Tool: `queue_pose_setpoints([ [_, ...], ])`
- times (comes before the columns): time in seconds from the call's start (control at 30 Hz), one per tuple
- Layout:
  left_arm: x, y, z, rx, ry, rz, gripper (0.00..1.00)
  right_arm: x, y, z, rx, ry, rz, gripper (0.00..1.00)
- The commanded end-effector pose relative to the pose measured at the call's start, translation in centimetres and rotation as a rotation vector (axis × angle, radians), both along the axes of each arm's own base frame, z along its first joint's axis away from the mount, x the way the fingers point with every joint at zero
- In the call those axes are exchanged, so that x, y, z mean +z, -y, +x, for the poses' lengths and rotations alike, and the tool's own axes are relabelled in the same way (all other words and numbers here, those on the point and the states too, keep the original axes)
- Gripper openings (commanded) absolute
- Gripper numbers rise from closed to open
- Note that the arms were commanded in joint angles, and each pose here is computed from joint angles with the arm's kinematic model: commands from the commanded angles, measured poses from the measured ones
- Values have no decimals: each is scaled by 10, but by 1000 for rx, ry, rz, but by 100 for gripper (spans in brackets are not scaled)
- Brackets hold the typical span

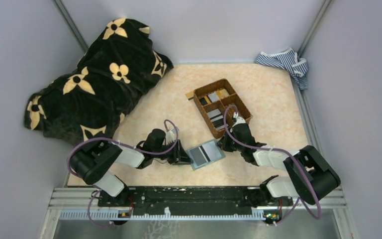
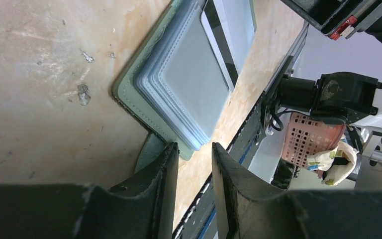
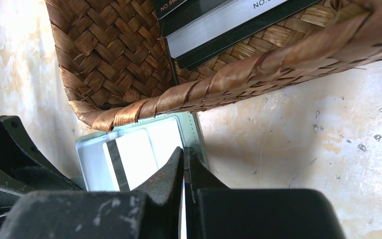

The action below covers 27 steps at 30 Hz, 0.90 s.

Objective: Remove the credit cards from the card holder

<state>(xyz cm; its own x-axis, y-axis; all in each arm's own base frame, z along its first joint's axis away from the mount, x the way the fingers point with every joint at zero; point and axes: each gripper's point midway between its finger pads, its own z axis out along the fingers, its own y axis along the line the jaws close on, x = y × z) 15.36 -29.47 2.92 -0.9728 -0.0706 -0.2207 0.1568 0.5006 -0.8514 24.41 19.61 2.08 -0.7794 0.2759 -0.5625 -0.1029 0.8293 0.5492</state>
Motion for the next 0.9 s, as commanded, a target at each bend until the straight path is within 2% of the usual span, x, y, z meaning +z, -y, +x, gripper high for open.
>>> queue_pose_setpoints([
  [0.0,-3,-1,3,14,12,15,37,-12,12,-10,-11,-27,-35,0],
  [0.4,-3,13,31,22,27,-12,37,-8,29,-50,-20,-60,-2,0],
  [0.7,40,31,56,36,126,-36,38,-9,28,-55,-16,-69,22,0],
  [0.87,54,41,55,5,155,-46,38,-10,25,-54,-10,-64,31,0],
])
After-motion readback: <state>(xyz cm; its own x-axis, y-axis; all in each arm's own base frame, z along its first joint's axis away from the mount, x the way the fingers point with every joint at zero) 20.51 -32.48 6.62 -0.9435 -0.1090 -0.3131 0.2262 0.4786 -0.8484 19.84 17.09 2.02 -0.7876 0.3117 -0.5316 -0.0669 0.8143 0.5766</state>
